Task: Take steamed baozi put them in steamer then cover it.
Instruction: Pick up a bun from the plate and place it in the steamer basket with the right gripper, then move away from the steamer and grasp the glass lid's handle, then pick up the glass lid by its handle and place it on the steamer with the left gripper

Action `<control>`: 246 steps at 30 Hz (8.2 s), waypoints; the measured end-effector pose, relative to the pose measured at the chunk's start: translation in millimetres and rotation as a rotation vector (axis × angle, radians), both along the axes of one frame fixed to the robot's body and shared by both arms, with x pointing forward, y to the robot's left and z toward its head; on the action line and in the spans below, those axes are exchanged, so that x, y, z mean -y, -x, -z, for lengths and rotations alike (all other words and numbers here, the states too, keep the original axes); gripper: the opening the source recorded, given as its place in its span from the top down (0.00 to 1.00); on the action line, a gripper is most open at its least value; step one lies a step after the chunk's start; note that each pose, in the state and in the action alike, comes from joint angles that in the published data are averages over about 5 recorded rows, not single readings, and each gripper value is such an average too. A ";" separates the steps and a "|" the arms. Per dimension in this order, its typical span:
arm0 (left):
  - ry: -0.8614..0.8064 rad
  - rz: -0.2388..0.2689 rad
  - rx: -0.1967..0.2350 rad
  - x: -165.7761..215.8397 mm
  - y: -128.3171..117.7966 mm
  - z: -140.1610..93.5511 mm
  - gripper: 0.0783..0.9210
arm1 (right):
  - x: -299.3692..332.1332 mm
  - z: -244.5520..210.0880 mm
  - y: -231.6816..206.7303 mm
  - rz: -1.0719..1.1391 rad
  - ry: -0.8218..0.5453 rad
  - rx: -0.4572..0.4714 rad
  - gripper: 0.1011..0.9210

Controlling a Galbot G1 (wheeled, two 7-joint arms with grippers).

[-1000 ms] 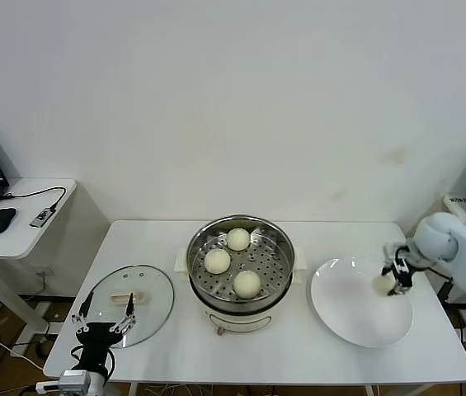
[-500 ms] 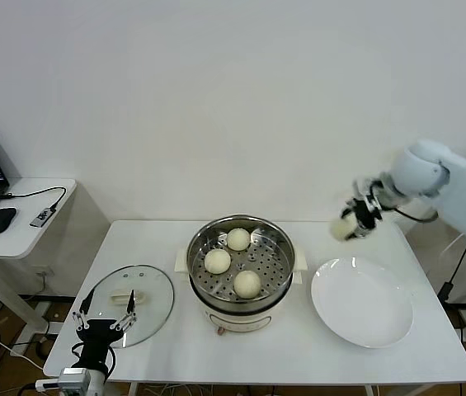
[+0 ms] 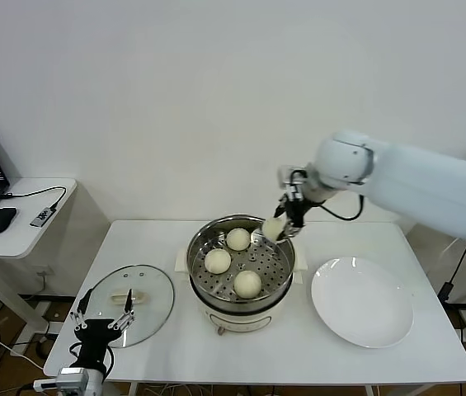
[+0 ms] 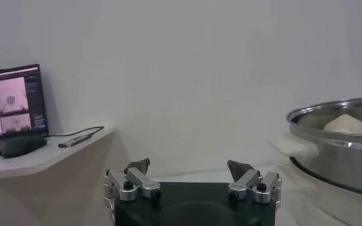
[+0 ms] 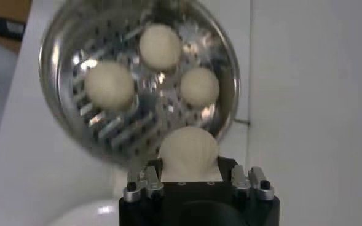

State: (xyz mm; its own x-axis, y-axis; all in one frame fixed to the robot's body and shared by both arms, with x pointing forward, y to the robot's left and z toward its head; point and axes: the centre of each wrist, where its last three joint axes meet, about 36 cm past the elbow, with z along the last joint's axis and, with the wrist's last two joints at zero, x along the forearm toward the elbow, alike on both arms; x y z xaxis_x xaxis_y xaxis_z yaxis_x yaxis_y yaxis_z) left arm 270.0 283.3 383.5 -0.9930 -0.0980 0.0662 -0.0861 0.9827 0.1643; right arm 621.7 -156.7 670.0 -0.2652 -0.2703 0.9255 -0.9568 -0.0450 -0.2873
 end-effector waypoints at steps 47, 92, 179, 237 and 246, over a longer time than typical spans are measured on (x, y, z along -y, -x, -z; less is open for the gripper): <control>0.011 -0.004 0.003 1.9 -0.6 -1.3 0.12 | 28.3 43.6 49.1 0.171 -0.284 0.155 0.12; -0.935 0.196 0.098 -56.1 19.2 65.3 0.12 | 251.2 282.7 340.8 1.151 -0.894 1.081 0.12; -1.480 0.329 -0.038 -117.3 -127.3 119.4 0.89 | 245.4 332.2 382.9 1.287 -0.729 1.090 0.12; -1.343 0.344 0.188 128.6 -154.0 -94.3 0.93 | 194.9 353.1 369.0 1.174 -0.726 1.010 0.12; -1.366 0.397 0.191 167.9 -160.8 -80.9 0.93 | 195.7 356.5 369.8 1.175 -0.719 1.003 0.12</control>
State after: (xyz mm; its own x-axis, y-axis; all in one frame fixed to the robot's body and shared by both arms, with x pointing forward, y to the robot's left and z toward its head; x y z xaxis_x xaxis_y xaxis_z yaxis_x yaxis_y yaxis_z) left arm 430.8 115.4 464.4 -0.9521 0.3056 0.0132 0.0238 0.0312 0.9992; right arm 251.9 -352.4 313.5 -0.9721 0.2237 0.0710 0.1779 0.8995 -0.3990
